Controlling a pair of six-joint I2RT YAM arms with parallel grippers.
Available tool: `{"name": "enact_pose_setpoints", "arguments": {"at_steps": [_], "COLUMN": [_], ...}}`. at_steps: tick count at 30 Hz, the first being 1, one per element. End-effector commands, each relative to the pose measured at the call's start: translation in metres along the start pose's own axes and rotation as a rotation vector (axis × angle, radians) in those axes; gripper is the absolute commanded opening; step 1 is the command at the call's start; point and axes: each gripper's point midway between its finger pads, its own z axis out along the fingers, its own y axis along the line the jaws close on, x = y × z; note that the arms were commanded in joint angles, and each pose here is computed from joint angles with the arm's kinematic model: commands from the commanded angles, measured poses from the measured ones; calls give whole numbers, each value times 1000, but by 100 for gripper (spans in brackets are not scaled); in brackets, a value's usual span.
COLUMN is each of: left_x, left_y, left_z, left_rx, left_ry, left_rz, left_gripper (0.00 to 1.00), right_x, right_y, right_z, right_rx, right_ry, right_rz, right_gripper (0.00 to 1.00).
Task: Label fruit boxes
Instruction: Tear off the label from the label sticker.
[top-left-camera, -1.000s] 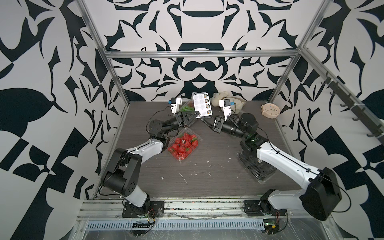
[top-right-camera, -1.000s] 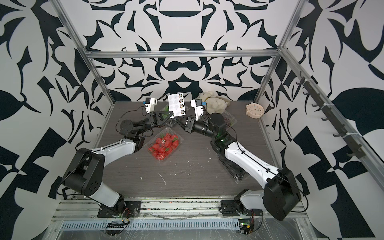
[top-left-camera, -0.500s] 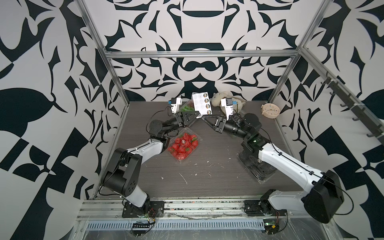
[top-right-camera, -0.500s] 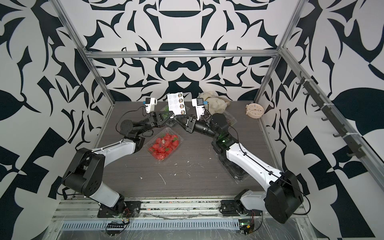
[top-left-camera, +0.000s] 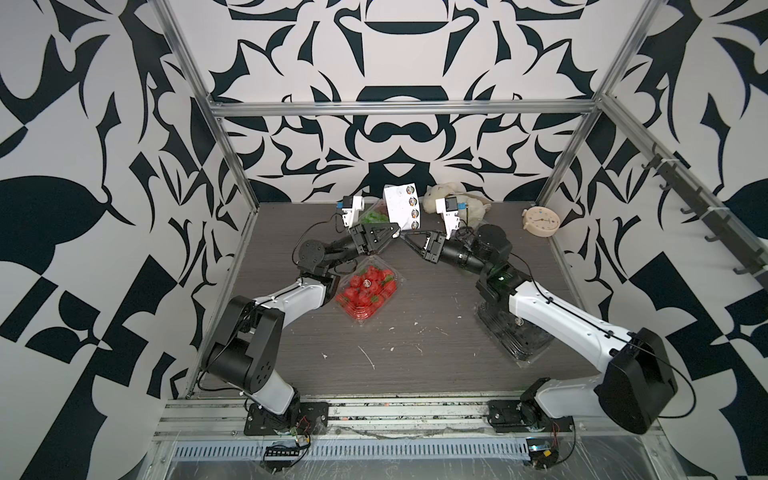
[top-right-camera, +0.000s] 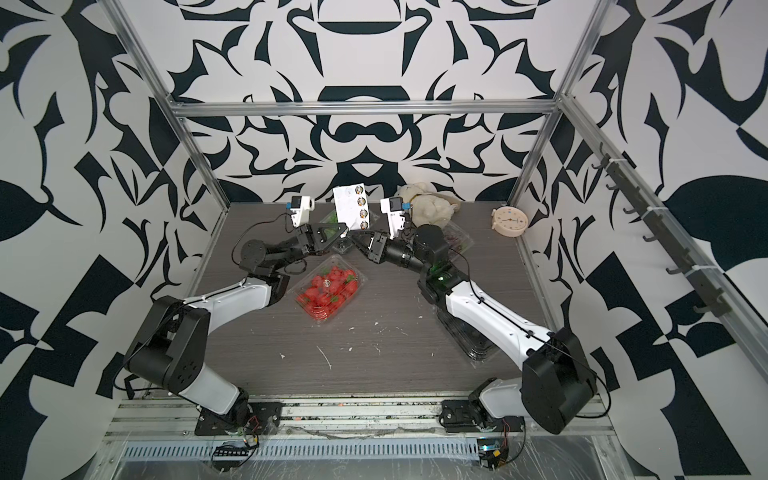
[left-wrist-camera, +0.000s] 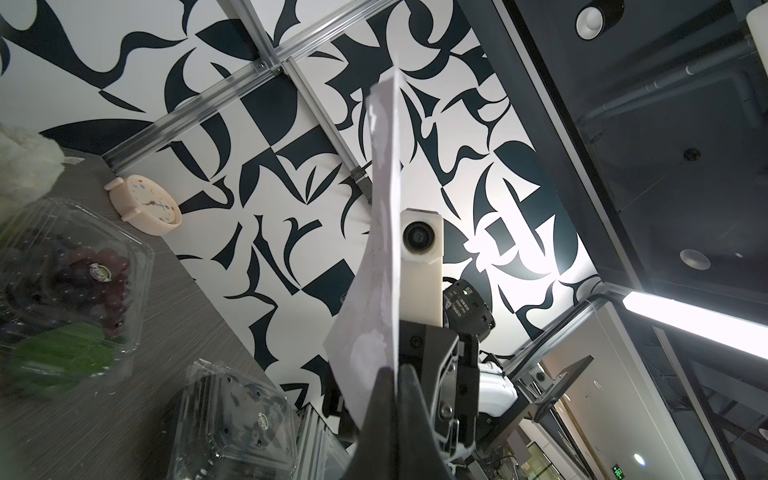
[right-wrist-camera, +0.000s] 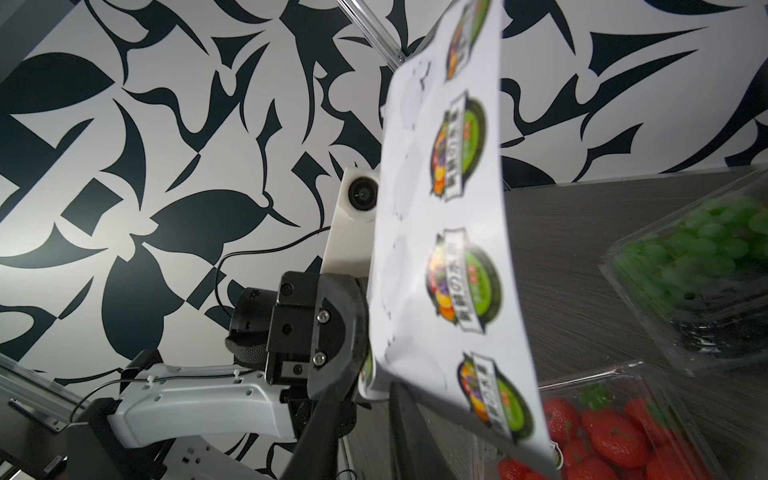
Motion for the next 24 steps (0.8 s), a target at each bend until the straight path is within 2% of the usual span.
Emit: {"name": "enact_pose_setpoints", "arguments": {"at_steps": [1, 13, 24], "left_x": [6, 10, 11], "left_y": [-10, -10, -12], "left_z": [0, 4, 5], "left_rx": [26, 32, 37], "left_ry": [21, 34, 37], "left_rz": [41, 37, 40], "left_gripper": [0, 0, 0], "right_x": [-29, -30, -29], "right_y": [35, 32, 28], "right_z": [-3, -1, 0], "right_rx": [-82, -79, -66], "right_ry": [-75, -76, -76], "right_rz": [-71, -66, -55], "right_gripper": [25, 21, 4]}}
